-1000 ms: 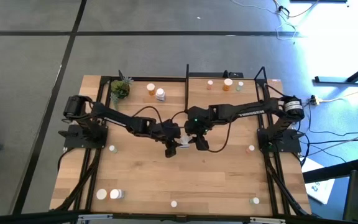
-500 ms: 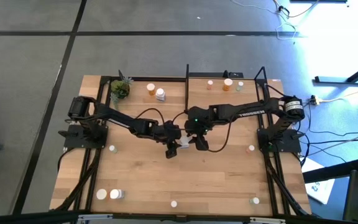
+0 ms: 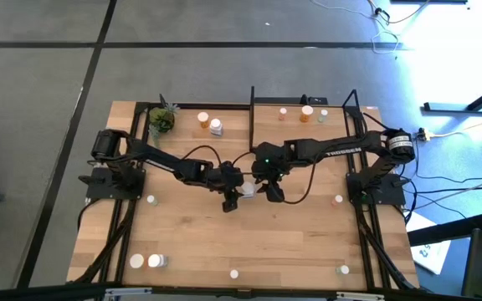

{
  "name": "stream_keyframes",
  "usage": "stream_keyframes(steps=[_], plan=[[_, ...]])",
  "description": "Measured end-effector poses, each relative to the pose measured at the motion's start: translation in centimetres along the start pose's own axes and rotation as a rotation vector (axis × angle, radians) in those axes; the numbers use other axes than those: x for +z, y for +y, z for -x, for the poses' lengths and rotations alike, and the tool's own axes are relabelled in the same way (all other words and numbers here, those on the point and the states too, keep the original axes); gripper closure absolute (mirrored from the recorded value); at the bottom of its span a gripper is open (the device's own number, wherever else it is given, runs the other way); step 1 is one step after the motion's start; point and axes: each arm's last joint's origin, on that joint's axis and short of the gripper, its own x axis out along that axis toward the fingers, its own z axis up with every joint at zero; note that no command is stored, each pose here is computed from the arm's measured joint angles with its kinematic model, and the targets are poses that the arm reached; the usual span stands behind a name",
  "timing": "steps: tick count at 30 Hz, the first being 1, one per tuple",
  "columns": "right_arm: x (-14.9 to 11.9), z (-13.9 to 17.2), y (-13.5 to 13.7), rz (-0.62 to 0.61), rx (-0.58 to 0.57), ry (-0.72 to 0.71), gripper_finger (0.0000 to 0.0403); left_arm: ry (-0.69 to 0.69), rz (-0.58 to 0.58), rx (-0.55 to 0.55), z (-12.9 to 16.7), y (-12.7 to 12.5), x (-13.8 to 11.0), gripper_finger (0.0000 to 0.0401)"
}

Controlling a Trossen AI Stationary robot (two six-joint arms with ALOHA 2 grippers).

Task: Pick and place medicine bottles onto shelf by color
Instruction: Put the middle white pill bottle on the shelf

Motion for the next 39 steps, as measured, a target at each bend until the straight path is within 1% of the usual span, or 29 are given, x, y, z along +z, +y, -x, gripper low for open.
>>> stream_keyframes(steps=[4, 15, 20, 26, 31, 35, 39], plan=[[-0.1, 0.0, 0.0, 0.043, 0.0, 0.008, 0.0231, 0.0, 0.0, 0.0, 0.0, 0.0, 0.0, 0.0227], [-0.2, 0.0, 0.0, 0.046, 0.001, 0.017, 0.0231, -0.004, 0.001, -0.001, 0.2, 0.0, 0.1, 0.0227], [-1.1, 0.1, 0.0, 0.062, 0.006, 0.109, 0.0231, -0.007, 0.004, -0.003, 0.1, 0.0, 0.1, 0.0227], [-2.5, 0.4, -0.1, 0.036, -0.088, 0.263, 0.0231, -0.011, 0.005, -0.004, 0.1, 0.0, 0.1, 0.0227], [-3.3, 0.6, 0.0, 0.002, -0.094, 0.355, 0.0231, -0.011, 0.002, -0.004, 0.1, 0.0, 0.1, 0.0227], [-3.8, 0.8, 0.0, -0.03, -0.092, 0.406, 0.0231, -0.003, 0.001, -0.001, 0.2, 0.0, 0.1, 0.0227], [-3.8, 0.8, 0.0, -0.028, -0.092, 0.4, 0.0231, 0.002, 0.001, 0.0, 0.2, 0.0, 0.0, 0.0227]])
